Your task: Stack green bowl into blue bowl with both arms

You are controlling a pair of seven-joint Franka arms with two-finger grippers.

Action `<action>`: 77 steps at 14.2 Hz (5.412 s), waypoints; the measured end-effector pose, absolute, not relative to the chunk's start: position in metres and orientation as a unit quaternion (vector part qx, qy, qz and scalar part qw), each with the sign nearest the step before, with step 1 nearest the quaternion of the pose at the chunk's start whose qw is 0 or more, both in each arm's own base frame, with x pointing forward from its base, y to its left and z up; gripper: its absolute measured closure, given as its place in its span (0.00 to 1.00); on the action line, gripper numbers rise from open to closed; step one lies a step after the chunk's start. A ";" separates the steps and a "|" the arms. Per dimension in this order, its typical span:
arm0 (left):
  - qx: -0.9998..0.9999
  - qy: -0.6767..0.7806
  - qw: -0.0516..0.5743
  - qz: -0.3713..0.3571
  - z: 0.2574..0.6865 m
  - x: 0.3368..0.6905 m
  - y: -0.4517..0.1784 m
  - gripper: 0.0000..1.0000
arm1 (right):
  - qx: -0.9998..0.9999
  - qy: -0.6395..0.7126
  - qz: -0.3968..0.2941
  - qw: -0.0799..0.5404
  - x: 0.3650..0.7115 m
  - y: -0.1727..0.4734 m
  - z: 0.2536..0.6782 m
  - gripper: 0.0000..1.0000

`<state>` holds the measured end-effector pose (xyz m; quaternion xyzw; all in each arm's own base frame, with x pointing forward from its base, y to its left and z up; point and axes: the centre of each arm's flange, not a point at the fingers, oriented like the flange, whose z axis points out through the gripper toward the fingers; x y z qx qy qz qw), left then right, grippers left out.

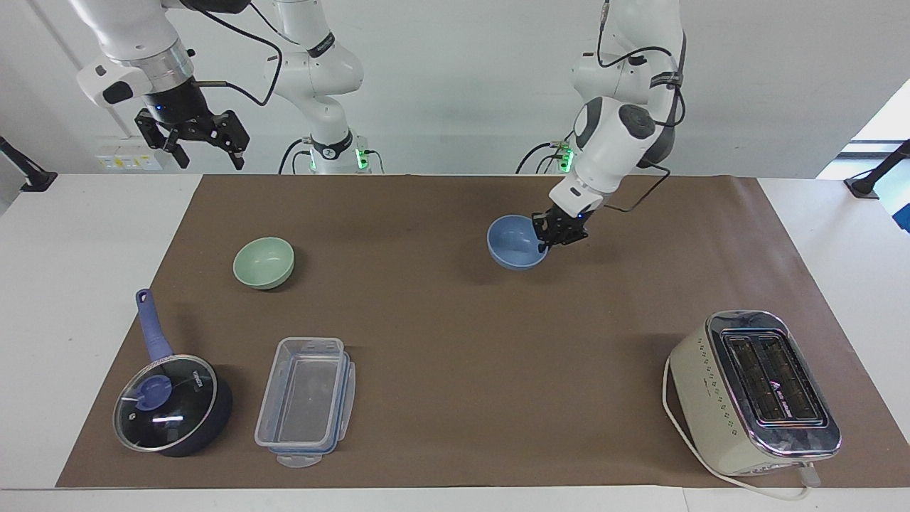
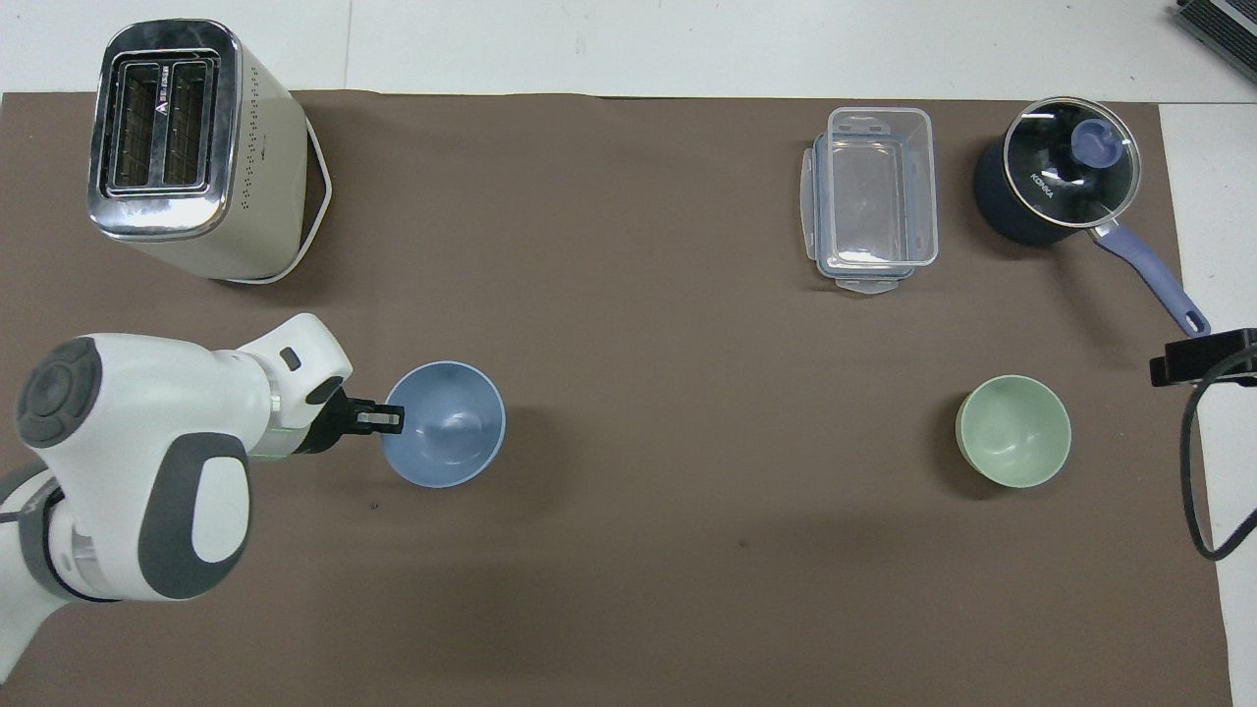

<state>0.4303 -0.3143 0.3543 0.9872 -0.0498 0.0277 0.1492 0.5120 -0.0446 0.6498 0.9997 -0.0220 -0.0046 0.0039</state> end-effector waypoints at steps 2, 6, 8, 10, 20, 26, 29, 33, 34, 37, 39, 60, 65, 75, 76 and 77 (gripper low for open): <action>0.988 -0.049 0.147 0.024 0.345 0.424 -0.325 0.96 | 1.000 -0.022 -0.005 0.004 0.512 -0.045 0.650 0.00; 0.988 -0.048 0.146 0.028 0.336 0.424 -0.330 0.96 | 1.000 -0.022 -0.005 0.004 0.512 -0.045 0.650 0.00; 0.988 -0.048 0.145 0.028 0.331 0.424 -0.332 0.96 | 1.000 -0.022 -0.004 0.004 0.512 -0.045 0.650 0.00; 0.988 -0.045 0.142 0.027 0.321 0.426 -0.332 0.96 | 1.000 -0.022 -0.004 0.004 0.512 -0.045 0.650 0.00; 0.988 -0.042 0.143 0.038 0.331 0.437 -0.328 0.08 | 1.000 -0.022 -0.006 0.003 0.510 -0.045 0.649 0.00; 0.991 -0.078 0.102 0.026 0.431 0.464 -0.253 0.00 | 1.000 -0.006 -0.027 0.003 0.518 -0.038 0.588 0.00; 0.990 -0.103 0.095 0.006 0.494 0.483 -0.191 0.00 | 0.999 0.029 -0.032 0.001 0.521 -0.045 0.522 0.00; 0.990 -0.120 0.072 0.021 0.569 0.508 -0.122 0.00 | 0.997 0.080 -0.020 0.000 0.513 -0.085 0.439 0.00; 0.990 -0.120 0.065 0.030 0.583 0.512 -0.111 0.00 | 0.996 0.090 -0.015 0.001 0.509 -0.097 0.421 0.00; 0.989 -0.128 0.039 0.057 0.626 0.518 -0.087 0.00 | 0.994 0.107 -0.014 0.002 0.499 -0.122 0.384 0.00; 0.990 -0.125 0.031 0.054 0.649 0.522 -0.076 0.00 | 0.993 0.120 -0.015 0.004 0.496 -0.135 0.362 0.00; 0.992 -0.122 0.030 0.017 0.668 0.559 -0.070 0.00 | 0.995 0.096 -0.016 -0.026 0.501 -0.138 0.330 0.95; 0.991 -0.130 0.030 0.005 0.660 0.555 -0.069 0.00 | 0.993 0.100 -0.036 -0.058 0.519 -0.133 0.415 0.95; 0.991 -0.130 0.030 -0.025 0.656 0.529 -0.067 0.00 | 0.994 0.028 -0.084 -0.064 0.534 0.043 0.487 0.95; 0.991 -0.130 0.030 -0.025 0.656 0.529 -0.067 0.00 | 0.994 0.020 -0.086 -0.060 0.531 0.067 0.488 0.95; 0.991 -0.130 0.030 -0.025 0.656 0.529 -0.067 0.00 | 0.995 0.012 -0.087 -0.055 0.529 0.090 0.488 0.95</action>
